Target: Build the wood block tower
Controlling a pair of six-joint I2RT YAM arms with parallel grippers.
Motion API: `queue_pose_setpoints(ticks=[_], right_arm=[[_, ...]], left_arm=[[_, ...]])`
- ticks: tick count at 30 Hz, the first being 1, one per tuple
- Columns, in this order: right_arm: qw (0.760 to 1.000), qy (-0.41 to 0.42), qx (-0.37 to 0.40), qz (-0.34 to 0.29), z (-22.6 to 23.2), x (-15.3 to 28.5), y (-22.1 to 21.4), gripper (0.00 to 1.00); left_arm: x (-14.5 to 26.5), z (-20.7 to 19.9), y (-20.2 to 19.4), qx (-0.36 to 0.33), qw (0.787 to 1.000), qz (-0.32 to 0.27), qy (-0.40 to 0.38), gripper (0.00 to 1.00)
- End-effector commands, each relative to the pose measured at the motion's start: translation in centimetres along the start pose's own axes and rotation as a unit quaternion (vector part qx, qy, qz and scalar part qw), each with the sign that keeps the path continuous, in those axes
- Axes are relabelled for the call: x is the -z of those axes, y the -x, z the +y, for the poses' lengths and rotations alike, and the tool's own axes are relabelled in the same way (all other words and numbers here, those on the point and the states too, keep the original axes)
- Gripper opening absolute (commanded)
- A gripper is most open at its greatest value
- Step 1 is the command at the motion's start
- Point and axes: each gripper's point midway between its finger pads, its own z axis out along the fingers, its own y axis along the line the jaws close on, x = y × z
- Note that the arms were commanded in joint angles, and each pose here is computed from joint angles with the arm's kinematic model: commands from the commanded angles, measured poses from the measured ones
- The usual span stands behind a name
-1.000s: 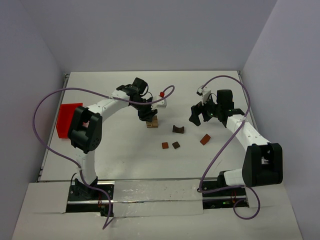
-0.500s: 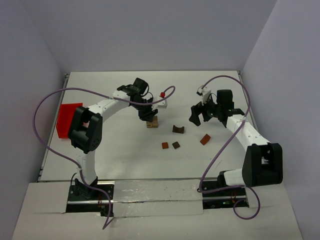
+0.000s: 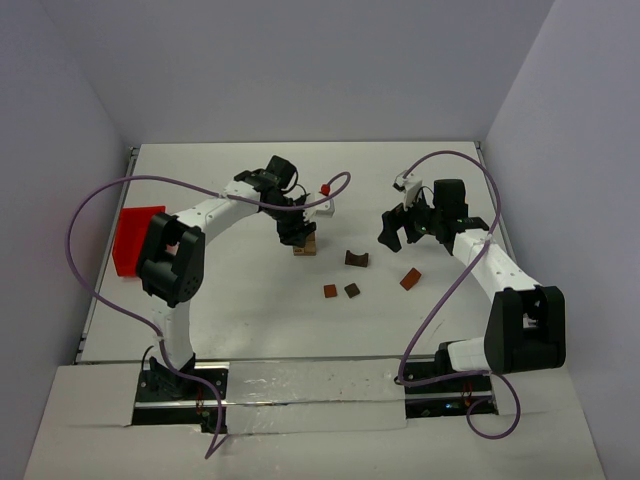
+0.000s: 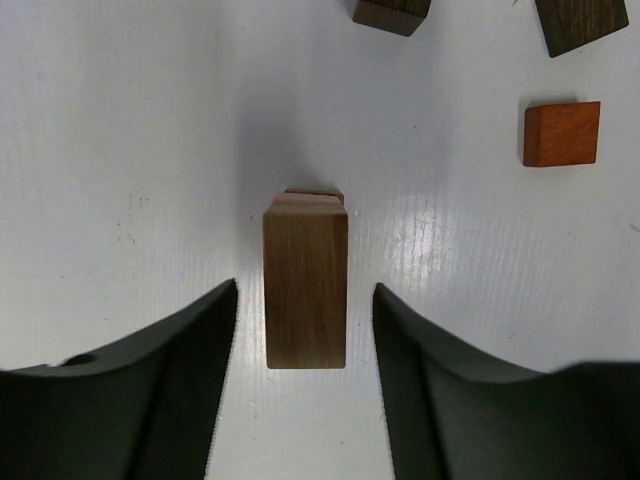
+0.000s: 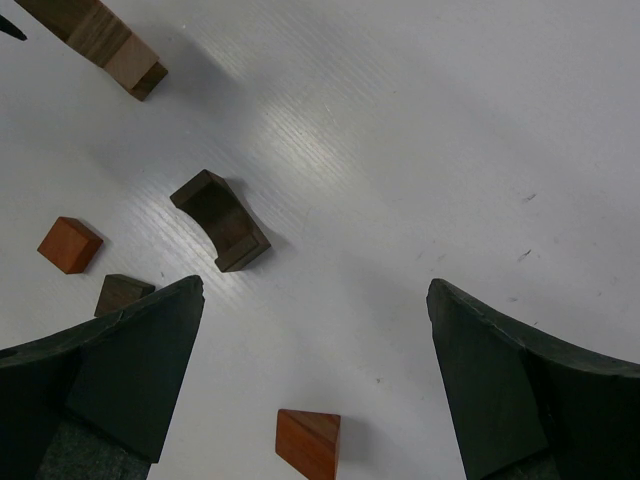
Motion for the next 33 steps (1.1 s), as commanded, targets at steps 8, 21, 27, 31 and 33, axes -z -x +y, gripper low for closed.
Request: queue_pose_setpoints(ticks=[8,21,27,31,33], right_arm=[[1.000,0.006,0.016,-0.006,0.1,0.0,0.7,1.00],[0.990,0.046,0.093,0.094,2.7,-3.5,-1.7,0.98],[0.980,0.080,0.132,0.128,4.1,-5.6,-2.2,0.93],[0.971,0.100,0.153,0.156,4.9,-6.9,-3.5,0.87],[0.966,0.104,0.168,0.166,5.1,-7.5,-4.0,0.85]], left_arm=[[1.4,0.6,2.2,-0.027,0.999,-0.026,0.019,0.80],[12.0,0.8,7.1,-0.005,0.983,-0.182,0.030,0.99],[14.0,-0.3,7.0,-0.001,0.978,-0.204,0.048,0.99],[13.6,-0.3,5.8,0.009,0.979,-0.193,0.061,0.99],[13.6,-0.5,5.6,0.008,0.980,-0.191,0.063,0.99]])
